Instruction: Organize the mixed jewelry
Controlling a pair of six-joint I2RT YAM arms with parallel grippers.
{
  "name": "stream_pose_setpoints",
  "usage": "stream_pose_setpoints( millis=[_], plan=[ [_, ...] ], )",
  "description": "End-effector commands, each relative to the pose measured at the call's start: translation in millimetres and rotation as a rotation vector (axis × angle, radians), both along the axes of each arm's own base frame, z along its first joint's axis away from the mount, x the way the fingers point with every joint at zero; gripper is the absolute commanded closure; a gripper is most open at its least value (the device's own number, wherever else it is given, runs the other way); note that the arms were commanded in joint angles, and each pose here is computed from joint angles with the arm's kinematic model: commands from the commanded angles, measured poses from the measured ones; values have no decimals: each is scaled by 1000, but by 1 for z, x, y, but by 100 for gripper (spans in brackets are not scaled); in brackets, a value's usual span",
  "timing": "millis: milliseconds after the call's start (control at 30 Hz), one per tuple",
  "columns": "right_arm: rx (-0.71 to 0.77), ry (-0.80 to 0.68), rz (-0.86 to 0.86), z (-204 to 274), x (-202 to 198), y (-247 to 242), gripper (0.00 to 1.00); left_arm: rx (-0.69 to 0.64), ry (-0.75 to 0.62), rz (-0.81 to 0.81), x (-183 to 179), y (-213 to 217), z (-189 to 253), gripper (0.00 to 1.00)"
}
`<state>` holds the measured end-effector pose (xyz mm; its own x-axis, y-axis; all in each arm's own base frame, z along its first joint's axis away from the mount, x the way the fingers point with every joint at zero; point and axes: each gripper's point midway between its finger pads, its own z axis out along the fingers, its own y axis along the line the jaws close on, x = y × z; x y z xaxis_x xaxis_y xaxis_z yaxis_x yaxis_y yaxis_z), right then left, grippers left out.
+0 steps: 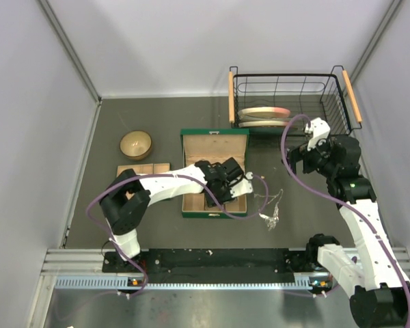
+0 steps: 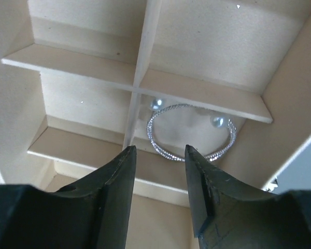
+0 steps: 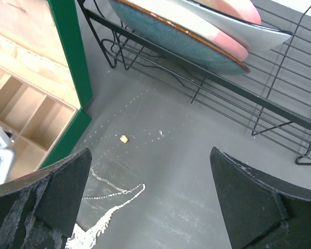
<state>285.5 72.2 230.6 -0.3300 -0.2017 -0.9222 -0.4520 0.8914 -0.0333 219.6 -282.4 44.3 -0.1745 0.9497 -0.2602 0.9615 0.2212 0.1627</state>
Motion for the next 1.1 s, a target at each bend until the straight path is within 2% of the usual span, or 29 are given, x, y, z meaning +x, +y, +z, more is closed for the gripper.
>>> stream_pose_setpoints(
  millis=[0, 233, 333, 500, 633, 667, 800, 1067],
  plan=[
    [-68, 1, 31, 1, -5, -5, 1, -115, -132, 18, 20, -14, 62, 50],
    [-275, 45, 154, -40, -31, -15, 1, -264, -241, 7, 22, -13, 131, 43],
    [-306, 70, 174, -53, -34, -17, 2, -333, -272, 10, 19, -7, 157, 40],
    [-282, 157, 216, -75, -29, -11, 8, -393, -266, 44, 15, 7, 171, 38],
    [-262, 192, 221, -90, -16, -8, 12, -433, -291, 140, 31, 41, 183, 37],
    [-257, 180, 232, -91, -12, -6, 13, -462, -250, 129, 28, 42, 180, 37],
    [-255, 154, 299, -102, -2, 3, 15, -549, -272, 191, 46, 72, 193, 33],
    [-254, 158, 367, -127, 21, 15, 22, -634, -284, 323, 57, 113, 208, 30]
  ],
)
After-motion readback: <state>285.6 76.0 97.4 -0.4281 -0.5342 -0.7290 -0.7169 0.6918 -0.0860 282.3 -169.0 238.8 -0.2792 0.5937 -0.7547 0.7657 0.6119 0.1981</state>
